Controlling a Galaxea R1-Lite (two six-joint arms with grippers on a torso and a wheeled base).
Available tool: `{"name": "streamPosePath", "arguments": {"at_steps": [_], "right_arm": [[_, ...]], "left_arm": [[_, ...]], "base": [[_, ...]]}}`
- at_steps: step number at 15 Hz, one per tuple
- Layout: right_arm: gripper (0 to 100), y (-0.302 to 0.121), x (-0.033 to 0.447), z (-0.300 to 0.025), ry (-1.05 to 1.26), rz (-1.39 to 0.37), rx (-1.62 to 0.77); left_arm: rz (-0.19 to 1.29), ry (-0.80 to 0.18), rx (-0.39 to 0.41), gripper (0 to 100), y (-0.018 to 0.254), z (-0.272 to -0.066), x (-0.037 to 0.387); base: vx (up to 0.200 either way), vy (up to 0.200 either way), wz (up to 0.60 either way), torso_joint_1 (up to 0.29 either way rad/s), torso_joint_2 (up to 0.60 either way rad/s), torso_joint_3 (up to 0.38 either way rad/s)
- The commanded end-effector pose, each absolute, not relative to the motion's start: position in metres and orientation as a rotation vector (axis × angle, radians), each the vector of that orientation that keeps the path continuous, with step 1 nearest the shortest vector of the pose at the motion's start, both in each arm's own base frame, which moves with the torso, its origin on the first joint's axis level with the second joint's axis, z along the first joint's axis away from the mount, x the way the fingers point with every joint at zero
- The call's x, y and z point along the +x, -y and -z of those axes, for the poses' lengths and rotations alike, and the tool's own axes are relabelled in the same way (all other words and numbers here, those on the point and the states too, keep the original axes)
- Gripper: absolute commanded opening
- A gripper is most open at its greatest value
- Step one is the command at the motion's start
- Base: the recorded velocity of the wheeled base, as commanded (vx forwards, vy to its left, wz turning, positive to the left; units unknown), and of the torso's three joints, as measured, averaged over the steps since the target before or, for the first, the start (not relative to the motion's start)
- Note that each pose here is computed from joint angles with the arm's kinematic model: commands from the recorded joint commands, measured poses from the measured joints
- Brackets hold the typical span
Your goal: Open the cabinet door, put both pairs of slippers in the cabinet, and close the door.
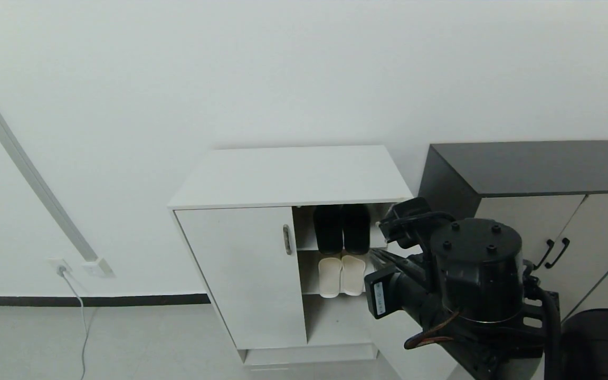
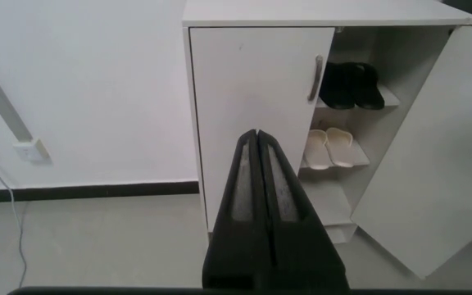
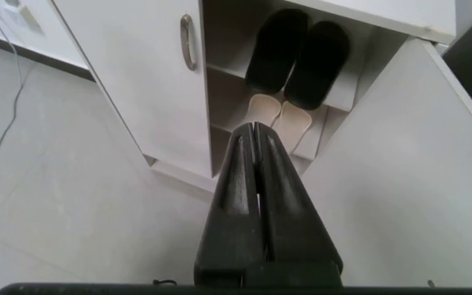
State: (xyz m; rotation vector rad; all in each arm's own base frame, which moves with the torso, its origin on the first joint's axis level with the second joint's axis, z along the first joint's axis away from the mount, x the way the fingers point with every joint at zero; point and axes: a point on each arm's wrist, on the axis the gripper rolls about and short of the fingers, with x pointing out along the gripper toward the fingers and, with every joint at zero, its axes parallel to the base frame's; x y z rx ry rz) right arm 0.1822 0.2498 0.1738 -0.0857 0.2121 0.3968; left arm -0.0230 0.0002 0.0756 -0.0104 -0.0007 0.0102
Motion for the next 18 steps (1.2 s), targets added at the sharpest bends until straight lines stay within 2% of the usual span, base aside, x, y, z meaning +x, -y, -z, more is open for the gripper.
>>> {"name": "streamPosePath", "arguments": {"at_steps": [1, 2, 8, 17, 18], "right_arm": [[0, -0.249, 0.183, -0.174, -0.210, -0.392, -0.086], [0, -0.248, 0.184, -0.173, -0.212, -0.388, -0.091], [0, -0.246, 0.188, -0.174, -0.210, -0.374, -0.088], [0, -0.239, 0.199, -0.178, -0.162, -0.330, -0.068], [0, -0.238, 0.200, -0.178, -0.164, -0.327, -0.069]], "left_arm": [[-0.011, 0.000, -0.011, 0, 0.000, -0.076, -0.023], [-0.011, 0.000, -0.012, 0, 0.000, -0.076, -0.023], [-0.012, 0.000, -0.011, 0, 0.000, -0.076, -0.023], [-0.012, 0.000, -0.012, 0, 0.000, -0.076, -0.023], [-0.012, 0.000, -0.012, 0, 0.000, -0.076, -0.023]], "base": [[0.000, 0.000, 0.00, 0.000, 0.00, 0.000], [0.000, 0.000, 0.00, 0.000, 0.00, 0.000], [0.000, 0.000, -0.60, 0.004, 0.00, 0.000], [0.000, 0.000, 0.00, 0.000, 0.00, 0.000], [-0.200, 0.000, 0.00, 0.007, 0.00, 0.002]]}}
